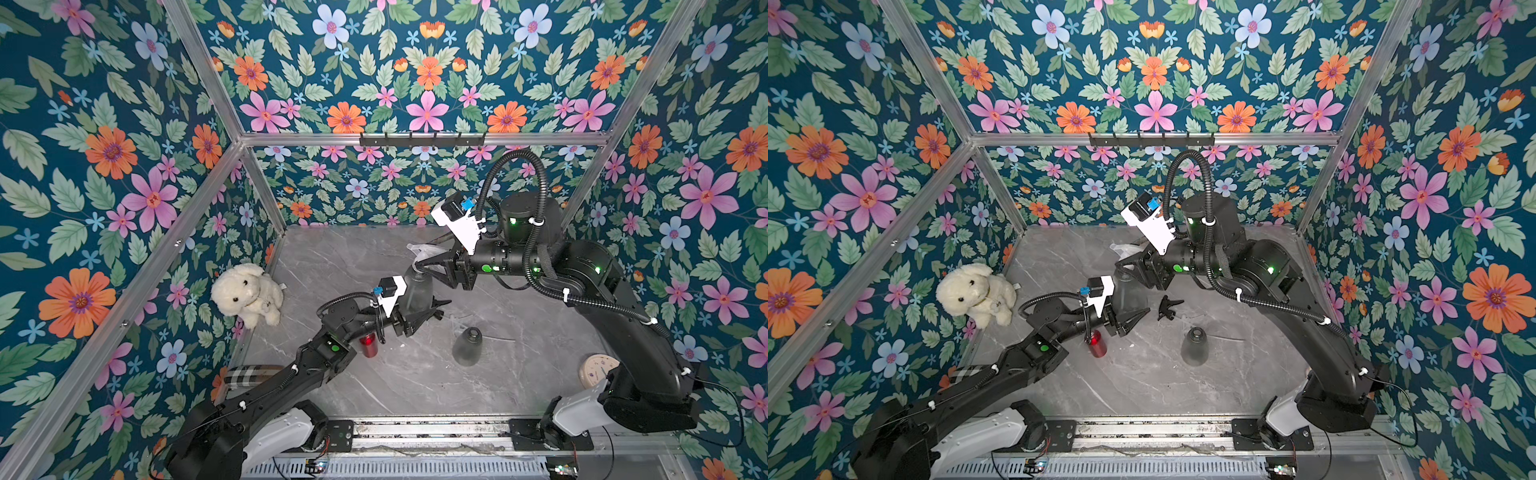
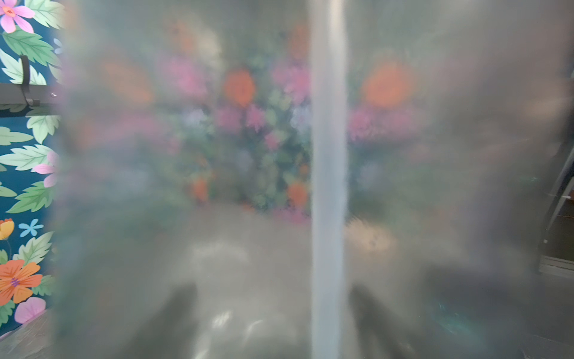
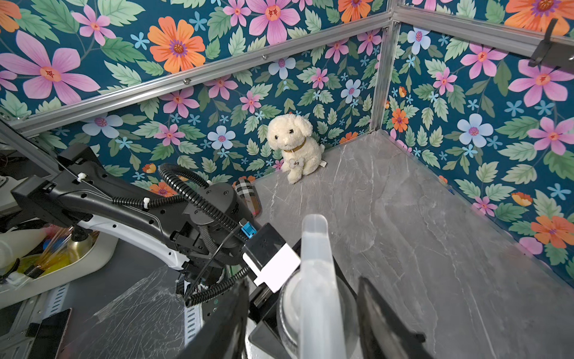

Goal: Attach spray nozzles to spray bottles
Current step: Screw the spray nozzle on the spray bottle.

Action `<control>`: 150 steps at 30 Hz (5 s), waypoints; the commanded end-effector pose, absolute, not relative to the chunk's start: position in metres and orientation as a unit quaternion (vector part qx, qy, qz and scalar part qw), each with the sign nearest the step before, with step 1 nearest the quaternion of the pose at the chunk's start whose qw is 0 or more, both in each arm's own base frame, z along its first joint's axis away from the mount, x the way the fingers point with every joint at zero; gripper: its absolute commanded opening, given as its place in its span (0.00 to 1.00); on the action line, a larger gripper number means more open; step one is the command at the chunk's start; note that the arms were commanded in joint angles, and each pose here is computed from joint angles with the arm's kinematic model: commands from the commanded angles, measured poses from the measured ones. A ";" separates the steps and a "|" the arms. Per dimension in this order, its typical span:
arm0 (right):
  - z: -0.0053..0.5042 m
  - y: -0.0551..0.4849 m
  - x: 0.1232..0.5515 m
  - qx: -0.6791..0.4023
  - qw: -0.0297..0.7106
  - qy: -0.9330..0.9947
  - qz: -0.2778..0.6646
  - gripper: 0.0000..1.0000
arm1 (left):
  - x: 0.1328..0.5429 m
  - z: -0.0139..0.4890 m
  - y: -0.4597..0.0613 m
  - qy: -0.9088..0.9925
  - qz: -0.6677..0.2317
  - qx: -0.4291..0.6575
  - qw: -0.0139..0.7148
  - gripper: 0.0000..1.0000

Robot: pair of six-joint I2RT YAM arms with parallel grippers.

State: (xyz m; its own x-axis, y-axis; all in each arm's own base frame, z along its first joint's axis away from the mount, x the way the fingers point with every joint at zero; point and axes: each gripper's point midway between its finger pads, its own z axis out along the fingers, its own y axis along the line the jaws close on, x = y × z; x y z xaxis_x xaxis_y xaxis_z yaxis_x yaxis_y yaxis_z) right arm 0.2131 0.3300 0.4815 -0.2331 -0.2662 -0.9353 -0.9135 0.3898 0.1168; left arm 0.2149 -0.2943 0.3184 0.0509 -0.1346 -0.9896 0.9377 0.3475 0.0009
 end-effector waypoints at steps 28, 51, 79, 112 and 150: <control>0.458 0.329 0.226 -0.346 0.496 0.717 0.346 0.17 | 0.228 0.341 -0.284 0.530 -0.379 0.330 0.683 0.00; 0.449 0.334 0.226 -0.251 0.571 0.699 0.350 0.15 | 0.237 0.358 -0.272 0.528 -0.358 0.295 0.711 0.00; 0.448 0.338 0.220 -0.282 0.570 0.701 0.322 0.19 | 0.242 0.353 -0.278 0.537 -0.347 0.308 0.704 0.00; 0.482 0.323 0.212 -0.275 0.625 0.671 0.289 0.60 | 0.250 0.342 -0.280 0.557 -0.340 0.286 0.702 0.00; 0.491 0.308 0.212 -0.324 0.539 0.730 0.267 0.20 | 0.238 0.334 -0.290 0.555 -0.359 0.326 0.676 0.00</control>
